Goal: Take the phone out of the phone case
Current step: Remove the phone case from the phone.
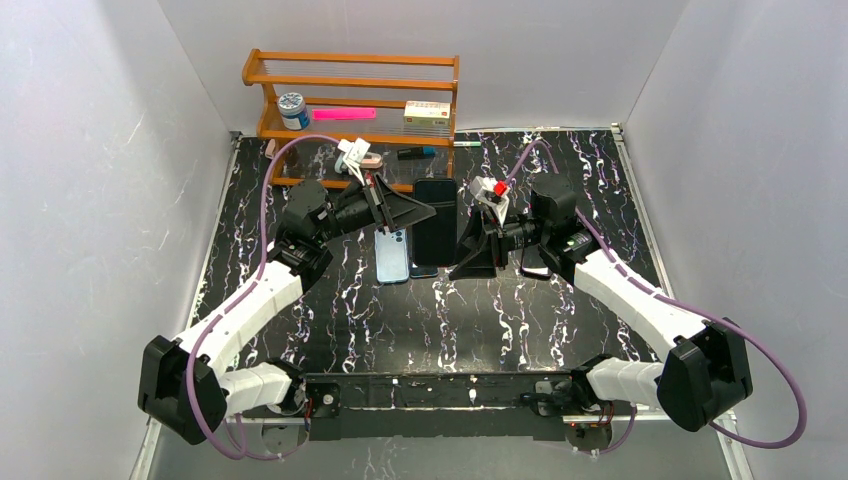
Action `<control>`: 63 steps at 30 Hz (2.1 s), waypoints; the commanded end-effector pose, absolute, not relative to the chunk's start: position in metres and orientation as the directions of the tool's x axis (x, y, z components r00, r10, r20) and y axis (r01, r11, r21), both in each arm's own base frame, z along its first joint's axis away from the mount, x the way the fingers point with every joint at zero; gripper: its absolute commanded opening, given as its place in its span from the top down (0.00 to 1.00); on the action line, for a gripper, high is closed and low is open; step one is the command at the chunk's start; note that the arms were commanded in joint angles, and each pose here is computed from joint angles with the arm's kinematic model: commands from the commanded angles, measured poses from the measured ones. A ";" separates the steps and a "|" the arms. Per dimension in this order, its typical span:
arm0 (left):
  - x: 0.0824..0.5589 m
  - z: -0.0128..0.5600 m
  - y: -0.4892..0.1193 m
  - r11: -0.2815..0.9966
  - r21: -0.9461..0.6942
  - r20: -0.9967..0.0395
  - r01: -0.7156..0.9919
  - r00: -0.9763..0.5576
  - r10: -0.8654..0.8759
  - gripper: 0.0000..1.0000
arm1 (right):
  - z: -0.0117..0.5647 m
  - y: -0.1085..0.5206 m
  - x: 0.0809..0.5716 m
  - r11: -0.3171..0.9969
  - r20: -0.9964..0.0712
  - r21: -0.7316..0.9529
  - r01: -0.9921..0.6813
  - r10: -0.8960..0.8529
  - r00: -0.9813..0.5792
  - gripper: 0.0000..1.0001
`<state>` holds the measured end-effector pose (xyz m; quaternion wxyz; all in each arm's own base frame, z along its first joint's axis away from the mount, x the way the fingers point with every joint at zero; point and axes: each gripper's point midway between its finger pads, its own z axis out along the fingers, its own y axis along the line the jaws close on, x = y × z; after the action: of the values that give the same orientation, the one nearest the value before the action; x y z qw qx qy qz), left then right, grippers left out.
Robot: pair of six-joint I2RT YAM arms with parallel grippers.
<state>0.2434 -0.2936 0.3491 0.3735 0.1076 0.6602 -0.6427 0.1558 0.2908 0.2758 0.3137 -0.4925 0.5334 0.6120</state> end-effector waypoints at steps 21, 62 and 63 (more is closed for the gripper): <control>0.227 0.378 -0.295 0.040 -0.779 -0.605 0.626 -0.732 -0.314 1.00 | 0.312 0.300 0.177 -0.217 -0.987 0.147 -0.965 -0.091 -0.130 0.95; 0.283 0.364 -0.256 0.185 -0.875 -0.442 0.447 -0.584 -0.681 1.00 | 0.294 0.293 0.225 0.286 -0.874 0.484 -0.827 0.210 -0.438 0.51; 0.289 0.363 -0.251 0.197 -0.879 -0.435 0.435 -0.558 -0.707 1.00 | 0.294 0.292 0.221 0.275 -0.853 0.518 -0.810 0.244 -0.462 0.46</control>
<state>0.2831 -0.2659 0.3355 0.4077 -0.0566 0.6666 -0.6214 0.2160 0.2954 0.2710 0.4483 -0.3338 0.6572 0.5057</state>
